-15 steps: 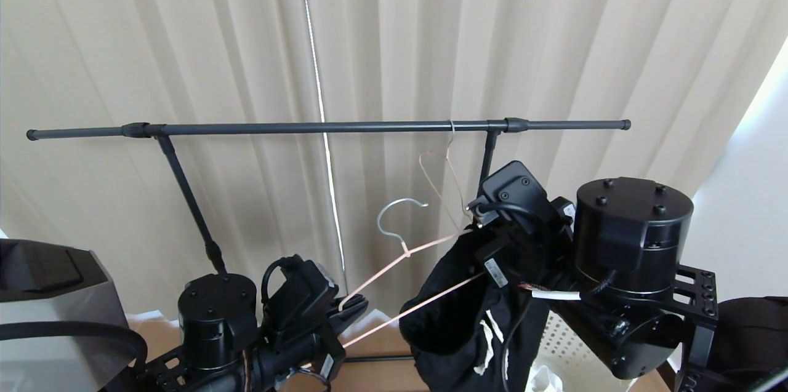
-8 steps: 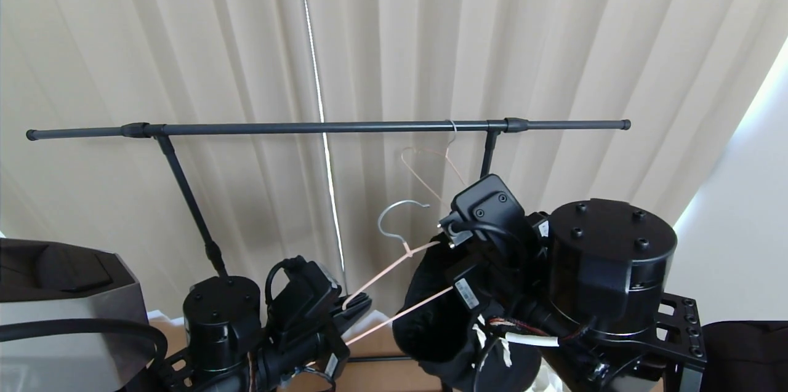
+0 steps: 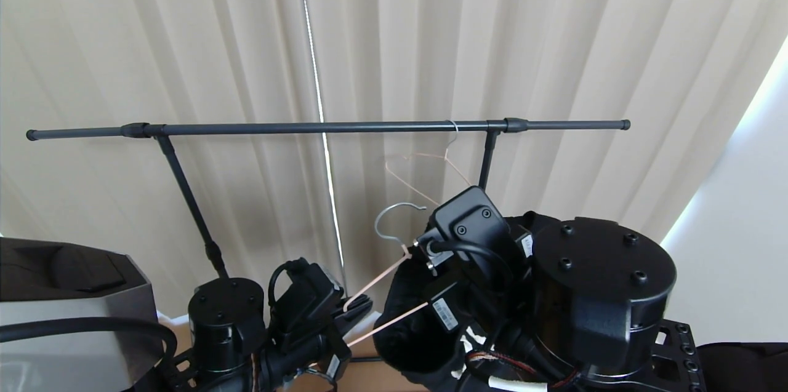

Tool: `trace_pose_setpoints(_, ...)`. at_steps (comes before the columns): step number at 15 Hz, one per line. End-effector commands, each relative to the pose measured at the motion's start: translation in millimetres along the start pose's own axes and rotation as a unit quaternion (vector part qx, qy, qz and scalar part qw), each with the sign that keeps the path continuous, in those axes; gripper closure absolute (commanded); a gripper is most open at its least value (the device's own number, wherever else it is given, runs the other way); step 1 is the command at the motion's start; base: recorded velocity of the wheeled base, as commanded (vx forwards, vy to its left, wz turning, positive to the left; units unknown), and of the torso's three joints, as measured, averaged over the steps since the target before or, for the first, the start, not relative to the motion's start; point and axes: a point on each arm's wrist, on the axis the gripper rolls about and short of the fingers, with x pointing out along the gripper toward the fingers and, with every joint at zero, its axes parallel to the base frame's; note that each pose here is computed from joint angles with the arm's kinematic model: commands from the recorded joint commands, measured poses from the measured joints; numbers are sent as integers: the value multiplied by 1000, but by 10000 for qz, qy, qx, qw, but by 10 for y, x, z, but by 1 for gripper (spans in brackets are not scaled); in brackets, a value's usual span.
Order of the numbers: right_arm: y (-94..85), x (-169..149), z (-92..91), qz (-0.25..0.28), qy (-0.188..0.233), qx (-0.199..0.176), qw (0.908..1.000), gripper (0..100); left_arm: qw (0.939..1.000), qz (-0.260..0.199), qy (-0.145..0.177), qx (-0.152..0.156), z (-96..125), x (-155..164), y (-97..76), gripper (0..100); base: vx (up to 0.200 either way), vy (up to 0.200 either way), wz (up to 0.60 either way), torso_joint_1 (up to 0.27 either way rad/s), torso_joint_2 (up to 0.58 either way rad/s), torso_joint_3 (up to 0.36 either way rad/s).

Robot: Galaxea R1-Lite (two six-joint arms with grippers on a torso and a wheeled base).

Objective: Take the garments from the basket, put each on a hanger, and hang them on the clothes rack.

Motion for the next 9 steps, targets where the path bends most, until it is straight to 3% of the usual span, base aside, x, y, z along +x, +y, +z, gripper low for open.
trace_pose_setpoints(1, 28, -14, 55, 48, -84, 111, 9999, 100, 10000, -4, -6, 5, -5, 10, -1, 100, 0, 0, 0, 0, 0, 0)
trace_pose_setpoints(4, 20, 2, 135, 22, -190, 329, 9993, 100, 9995, 308, 18, 20, -25, 82, 5, 100, 0, 0, 0, 0, 0, 0)
trace_pose_setpoints(6, 28, 17, 160, 22, -201, 470, 9987, 100, 9995, 260, 189, 17, -104, 122, -45, 100, 0, 0, 0, 0, 0, 0)
trace_pose_setpoints(9, -5, 43, 144, -41, -169, 470, 9987, 100, 9995, 259, 196, -14, -106, 120, -46, 100, 0, 0, 0, 0, 0, 0)
